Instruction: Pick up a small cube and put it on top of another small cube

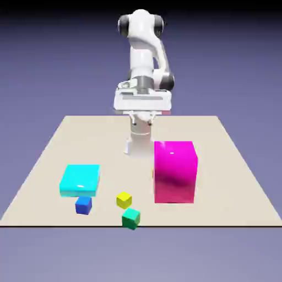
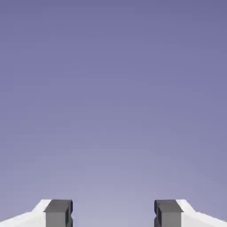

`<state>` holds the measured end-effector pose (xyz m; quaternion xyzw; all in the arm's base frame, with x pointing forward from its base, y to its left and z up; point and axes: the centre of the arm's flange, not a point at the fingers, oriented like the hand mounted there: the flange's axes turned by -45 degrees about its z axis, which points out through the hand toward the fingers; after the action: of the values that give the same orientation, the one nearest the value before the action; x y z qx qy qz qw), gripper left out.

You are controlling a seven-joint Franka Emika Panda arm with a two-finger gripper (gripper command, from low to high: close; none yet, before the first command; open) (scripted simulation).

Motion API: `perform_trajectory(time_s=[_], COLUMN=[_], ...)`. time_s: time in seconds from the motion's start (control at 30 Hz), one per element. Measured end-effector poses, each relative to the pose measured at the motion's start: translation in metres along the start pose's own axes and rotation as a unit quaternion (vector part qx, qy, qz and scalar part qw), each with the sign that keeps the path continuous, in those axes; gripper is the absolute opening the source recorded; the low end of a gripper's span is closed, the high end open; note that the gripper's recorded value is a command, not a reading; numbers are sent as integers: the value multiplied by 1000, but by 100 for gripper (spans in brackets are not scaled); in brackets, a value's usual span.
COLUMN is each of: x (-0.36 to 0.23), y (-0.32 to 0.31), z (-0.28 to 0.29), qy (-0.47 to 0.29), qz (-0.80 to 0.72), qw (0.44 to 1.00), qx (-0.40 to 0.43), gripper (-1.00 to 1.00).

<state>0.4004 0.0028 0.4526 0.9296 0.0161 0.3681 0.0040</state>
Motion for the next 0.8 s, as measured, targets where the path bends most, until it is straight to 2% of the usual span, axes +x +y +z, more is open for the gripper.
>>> perform_trajectory(time_s=[0.4,0.8], x=[14,-29], y=[24,49], z=[130,267], qy=[-211,-410], qz=[105,206], qw=[972,888], qx=[-17,-42], gripper=[0,0])
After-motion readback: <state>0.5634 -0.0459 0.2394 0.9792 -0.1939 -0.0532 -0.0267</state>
